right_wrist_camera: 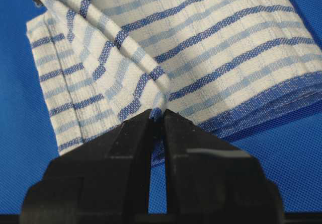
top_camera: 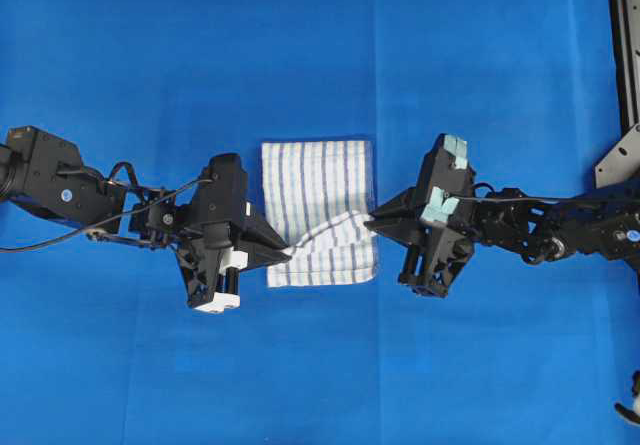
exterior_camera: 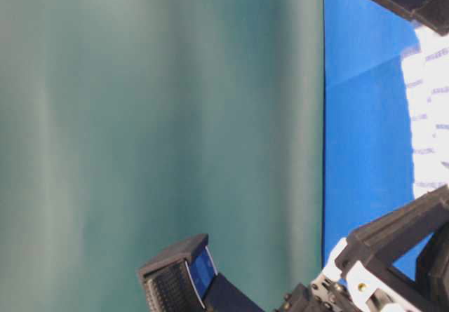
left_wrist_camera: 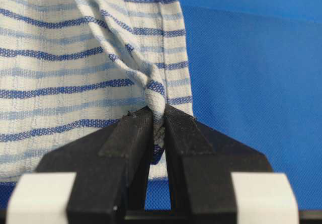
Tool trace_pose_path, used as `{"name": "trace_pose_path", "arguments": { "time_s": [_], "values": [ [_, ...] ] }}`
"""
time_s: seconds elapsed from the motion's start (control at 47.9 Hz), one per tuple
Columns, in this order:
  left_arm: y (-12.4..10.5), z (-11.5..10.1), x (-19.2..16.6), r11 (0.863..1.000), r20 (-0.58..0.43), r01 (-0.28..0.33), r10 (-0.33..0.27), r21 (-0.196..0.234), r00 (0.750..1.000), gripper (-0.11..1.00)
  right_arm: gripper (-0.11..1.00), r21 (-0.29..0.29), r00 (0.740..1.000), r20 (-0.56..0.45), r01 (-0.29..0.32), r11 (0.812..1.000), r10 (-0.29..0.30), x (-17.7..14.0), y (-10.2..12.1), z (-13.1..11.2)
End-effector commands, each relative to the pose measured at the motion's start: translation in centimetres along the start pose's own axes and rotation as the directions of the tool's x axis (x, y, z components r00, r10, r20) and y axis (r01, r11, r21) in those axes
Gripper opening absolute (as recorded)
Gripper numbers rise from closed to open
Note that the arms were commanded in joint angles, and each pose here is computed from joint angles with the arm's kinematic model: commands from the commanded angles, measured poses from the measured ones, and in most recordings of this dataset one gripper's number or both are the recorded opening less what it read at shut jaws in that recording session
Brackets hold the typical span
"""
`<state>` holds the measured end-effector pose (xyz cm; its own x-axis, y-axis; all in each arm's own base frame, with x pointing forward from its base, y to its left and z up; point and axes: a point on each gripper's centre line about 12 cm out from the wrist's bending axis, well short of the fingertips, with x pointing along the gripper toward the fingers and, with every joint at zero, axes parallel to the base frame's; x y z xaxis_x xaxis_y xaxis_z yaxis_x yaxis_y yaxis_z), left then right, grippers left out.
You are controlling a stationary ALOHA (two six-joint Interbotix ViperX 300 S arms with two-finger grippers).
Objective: Fold the blue towel.
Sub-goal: 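Lift the top corners and fold them down onto the bottom half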
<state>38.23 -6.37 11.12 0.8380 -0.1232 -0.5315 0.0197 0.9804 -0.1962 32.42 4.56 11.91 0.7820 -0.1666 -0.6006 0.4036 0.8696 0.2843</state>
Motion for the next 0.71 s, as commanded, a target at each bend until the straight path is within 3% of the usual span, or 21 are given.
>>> {"name": "trace_pose_path", "arguments": {
  "time_s": [0.0,0.355,0.397,0.501,0.627,0.689],
  "values": [
    [-0.49,1.03,-0.38,1.0,0.032,0.013,-0.013,0.001,0.999,0.05,0.07,0.008,1.0,0.023,-0.016,1.0,0.016,-0.15,0.61,0.77],
    [-0.42,1.0,-0.38,1.0,0.029,0.011,-0.011,0.0,1.0,0.05,0.08,0.001,1.0,0.004,-0.024,1.0,0.024,-0.11,0.78,0.49],
    [-0.42,0.97,-0.35,1.0,0.029,0.011,-0.011,-0.001,1.0,0.05,0.12,0.002,1.0,0.004,-0.025,1.0,0.025,-0.12,0.83,0.46],
    [-0.36,0.95,-0.4,1.0,0.028,0.007,-0.007,-0.011,1.0,0.11,0.37,0.0,1.0,0.004,-0.03,1.0,0.03,-0.16,0.99,0.42],
    [-0.33,0.88,-0.5,1.0,0.027,0.006,-0.005,-0.014,1.0,0.46,0.76,-0.008,0.999,0.006,-0.035,0.999,0.035,-0.3,1.22,0.29],
    [-0.32,0.87,-0.55,1.0,0.027,0.006,-0.005,-0.014,1.0,0.66,0.89,-0.011,0.999,0.01,-0.035,0.999,0.035,-0.31,1.24,0.31]
  ]
}}
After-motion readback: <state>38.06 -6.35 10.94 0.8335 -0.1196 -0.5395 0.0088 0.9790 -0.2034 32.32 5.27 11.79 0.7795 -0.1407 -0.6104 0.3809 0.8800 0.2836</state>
